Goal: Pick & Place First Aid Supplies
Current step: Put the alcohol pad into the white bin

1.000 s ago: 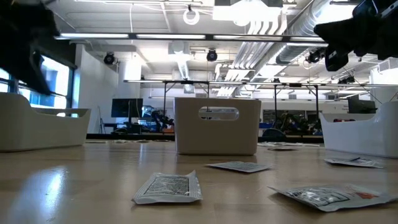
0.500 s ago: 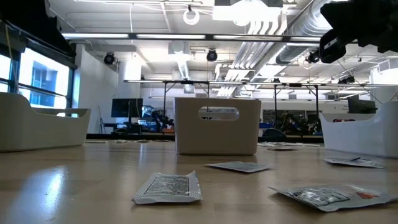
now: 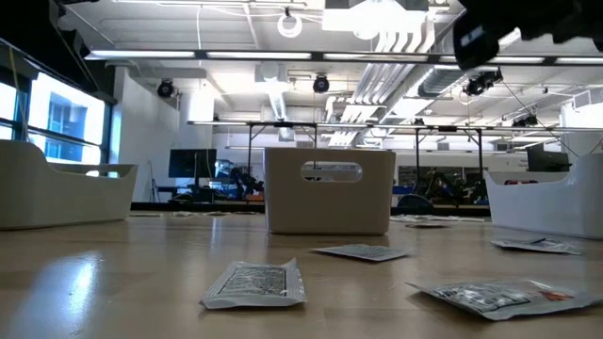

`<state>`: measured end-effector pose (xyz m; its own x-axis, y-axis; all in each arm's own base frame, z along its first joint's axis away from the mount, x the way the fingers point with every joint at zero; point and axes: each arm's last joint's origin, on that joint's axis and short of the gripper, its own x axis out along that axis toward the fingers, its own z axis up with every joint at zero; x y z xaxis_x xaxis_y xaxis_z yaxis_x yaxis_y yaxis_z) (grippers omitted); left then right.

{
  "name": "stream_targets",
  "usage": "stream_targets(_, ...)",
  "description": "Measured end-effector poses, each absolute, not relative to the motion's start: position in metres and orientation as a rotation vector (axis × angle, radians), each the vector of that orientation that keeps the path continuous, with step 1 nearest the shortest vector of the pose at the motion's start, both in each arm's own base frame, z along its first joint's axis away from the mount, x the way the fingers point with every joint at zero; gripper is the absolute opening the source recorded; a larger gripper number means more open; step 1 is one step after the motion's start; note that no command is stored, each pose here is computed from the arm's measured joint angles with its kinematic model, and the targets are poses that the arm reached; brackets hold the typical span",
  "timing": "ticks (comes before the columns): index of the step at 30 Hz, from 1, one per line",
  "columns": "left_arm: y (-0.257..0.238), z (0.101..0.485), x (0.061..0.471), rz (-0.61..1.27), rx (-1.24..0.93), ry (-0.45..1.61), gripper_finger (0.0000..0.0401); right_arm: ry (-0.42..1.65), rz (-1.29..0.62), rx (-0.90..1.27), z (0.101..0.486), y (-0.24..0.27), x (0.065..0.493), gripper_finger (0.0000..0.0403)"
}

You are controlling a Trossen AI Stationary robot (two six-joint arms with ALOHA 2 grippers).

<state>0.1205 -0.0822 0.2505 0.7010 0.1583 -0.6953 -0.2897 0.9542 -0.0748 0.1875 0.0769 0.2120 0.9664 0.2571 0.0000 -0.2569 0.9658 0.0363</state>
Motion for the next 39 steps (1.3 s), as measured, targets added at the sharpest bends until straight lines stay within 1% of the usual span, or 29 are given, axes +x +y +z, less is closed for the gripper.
stream_targets(5,-0.084,0.25,0.12,0.208,-0.206,0.797,0.0128,0.091,0.318,-0.037,0.218,0.106,0.219,0.0012)
stream_targets(10,-0.084,0.249,0.12,0.195,-0.213,0.81,0.0128,0.227,0.341,-0.085,0.211,0.128,0.249,0.0012)
stream_targets(15,-0.085,0.249,0.12,0.183,-0.219,0.822,0.0128,0.383,0.267,-0.116,0.206,0.137,0.274,0.0015)
stream_targets(18,-0.085,0.249,0.119,0.171,-0.225,0.834,0.0128,0.482,0.222,-0.109,0.211,0.136,0.282,0.0031)
stream_targets(24,-0.086,0.249,0.119,0.156,-0.233,0.85,0.0128,0.604,0.177,-0.136,0.222,0.126,0.289,0.0094)
stream_targets(27,-0.086,0.249,0.119,0.155,-0.233,0.849,0.0128,0.658,0.158,-0.123,0.22,0.118,0.29,0.0115)
stream_targets(33,-0.086,0.249,0.119,0.156,-0.233,0.849,0.0128,0.747,0.196,-0.082,0.214,0.1,0.292,0.0123)
stream_targets(39,-0.086,0.249,0.119,0.156,-0.233,0.85,0.0128,0.752,0.273,-0.053,0.215,0.086,0.296,0.0124)
